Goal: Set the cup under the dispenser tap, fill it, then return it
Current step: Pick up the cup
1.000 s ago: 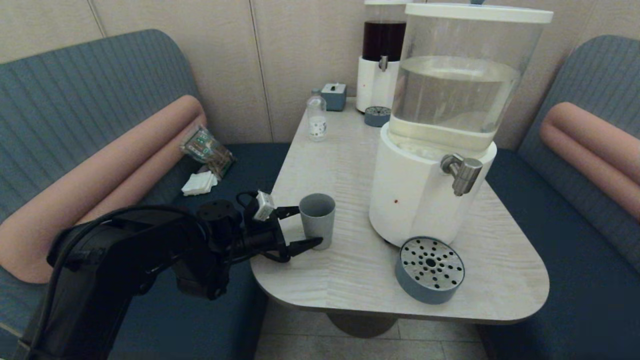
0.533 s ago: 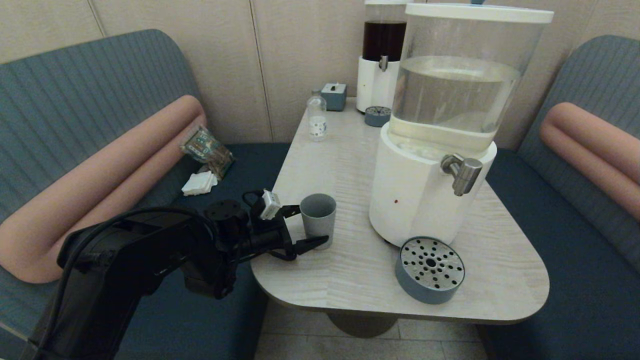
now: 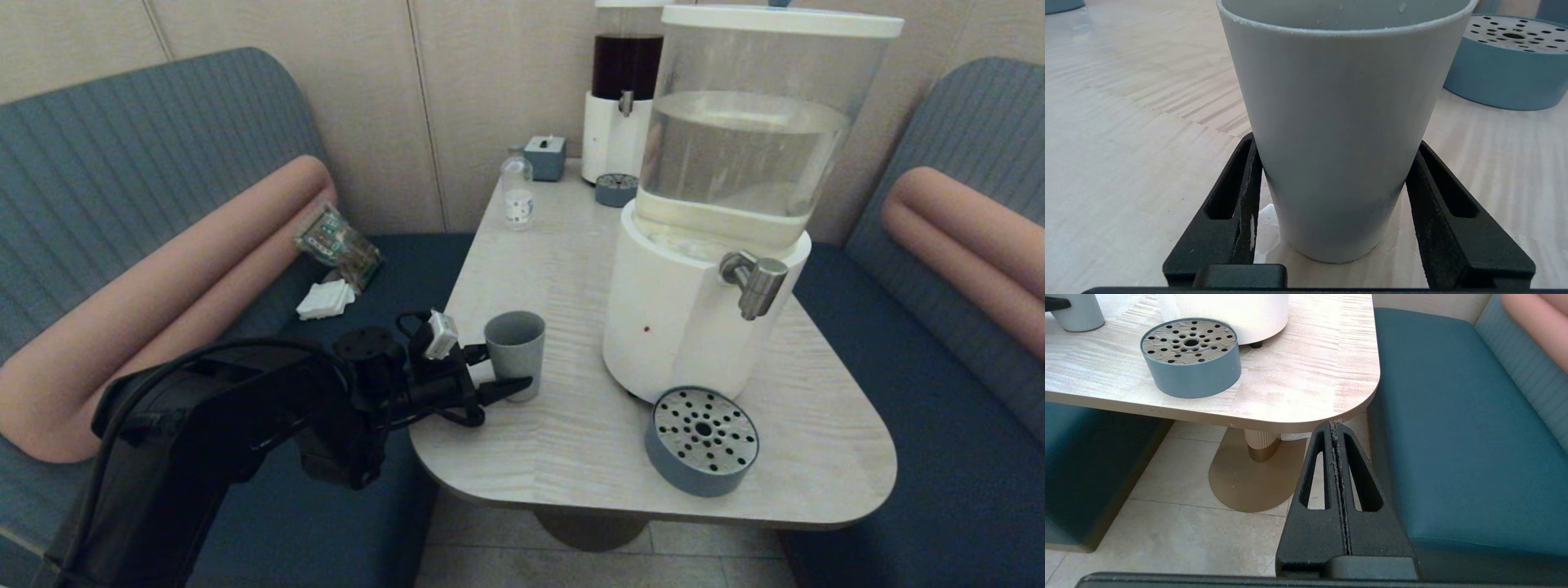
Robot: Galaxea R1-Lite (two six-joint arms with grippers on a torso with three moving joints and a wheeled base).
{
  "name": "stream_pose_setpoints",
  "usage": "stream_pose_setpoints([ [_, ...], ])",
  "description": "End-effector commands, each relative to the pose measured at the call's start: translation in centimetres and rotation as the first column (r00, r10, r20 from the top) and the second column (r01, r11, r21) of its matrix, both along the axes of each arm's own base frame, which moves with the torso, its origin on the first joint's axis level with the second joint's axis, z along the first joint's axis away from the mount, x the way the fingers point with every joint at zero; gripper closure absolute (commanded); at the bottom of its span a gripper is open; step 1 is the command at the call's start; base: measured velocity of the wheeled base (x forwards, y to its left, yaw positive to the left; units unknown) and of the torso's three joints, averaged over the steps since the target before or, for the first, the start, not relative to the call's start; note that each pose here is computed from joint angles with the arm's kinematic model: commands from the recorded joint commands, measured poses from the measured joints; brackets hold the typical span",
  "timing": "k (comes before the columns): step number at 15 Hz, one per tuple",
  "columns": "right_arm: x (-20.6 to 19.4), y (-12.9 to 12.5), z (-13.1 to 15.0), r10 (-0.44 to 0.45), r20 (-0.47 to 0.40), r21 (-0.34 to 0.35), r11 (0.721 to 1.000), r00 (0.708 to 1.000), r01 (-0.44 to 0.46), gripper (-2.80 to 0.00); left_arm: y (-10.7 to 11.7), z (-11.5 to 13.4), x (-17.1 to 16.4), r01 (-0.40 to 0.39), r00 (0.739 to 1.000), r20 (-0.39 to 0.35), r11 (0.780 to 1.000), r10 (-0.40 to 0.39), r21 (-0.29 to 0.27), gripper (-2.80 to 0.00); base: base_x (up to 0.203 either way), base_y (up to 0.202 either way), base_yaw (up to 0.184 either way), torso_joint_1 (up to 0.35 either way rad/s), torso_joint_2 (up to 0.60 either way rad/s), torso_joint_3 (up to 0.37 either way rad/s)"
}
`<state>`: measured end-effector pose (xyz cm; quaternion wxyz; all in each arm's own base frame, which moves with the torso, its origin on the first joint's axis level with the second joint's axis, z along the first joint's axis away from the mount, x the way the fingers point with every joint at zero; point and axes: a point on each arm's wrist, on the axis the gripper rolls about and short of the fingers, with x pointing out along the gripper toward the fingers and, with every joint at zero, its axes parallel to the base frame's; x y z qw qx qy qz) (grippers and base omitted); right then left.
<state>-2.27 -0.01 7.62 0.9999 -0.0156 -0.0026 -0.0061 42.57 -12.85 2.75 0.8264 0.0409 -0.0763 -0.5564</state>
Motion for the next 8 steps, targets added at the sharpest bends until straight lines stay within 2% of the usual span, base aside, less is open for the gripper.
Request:
stream_pose_setpoints([
  [1, 0.0, 0.0, 0.0, 0.0, 0.001, -0.001, 1.0, 1.0, 0.0, 0.0, -0.1, 1.0, -0.2, 0.008, 1.0, 0.024, 1.0, -0.008, -0.005, 0.0, 0.0, 0.0, 0.0, 0.0, 0.0, 0.0],
  [5, 0.0, 0.0, 0.0, 0.0, 0.001, -0.001, 1.0, 1.0, 0.0, 0.0, -0.7, 3.9, -2.8, 0.038, 0.999, 0.029, 0.999, -0.038, -0.006, 0.0, 0.0, 0.0, 0.0, 0.0, 0.0, 0.0],
  [8, 0.0, 0.0, 0.0, 0.0, 0.001, -0.001, 1.0, 1.0, 0.0, 0.0, -3.2, 6.8, -6.3, 0.116, 0.992, 0.046, 0.993, -0.115, -0.013, 0.0, 0.0, 0.0, 0.0, 0.0, 0.0, 0.0],
])
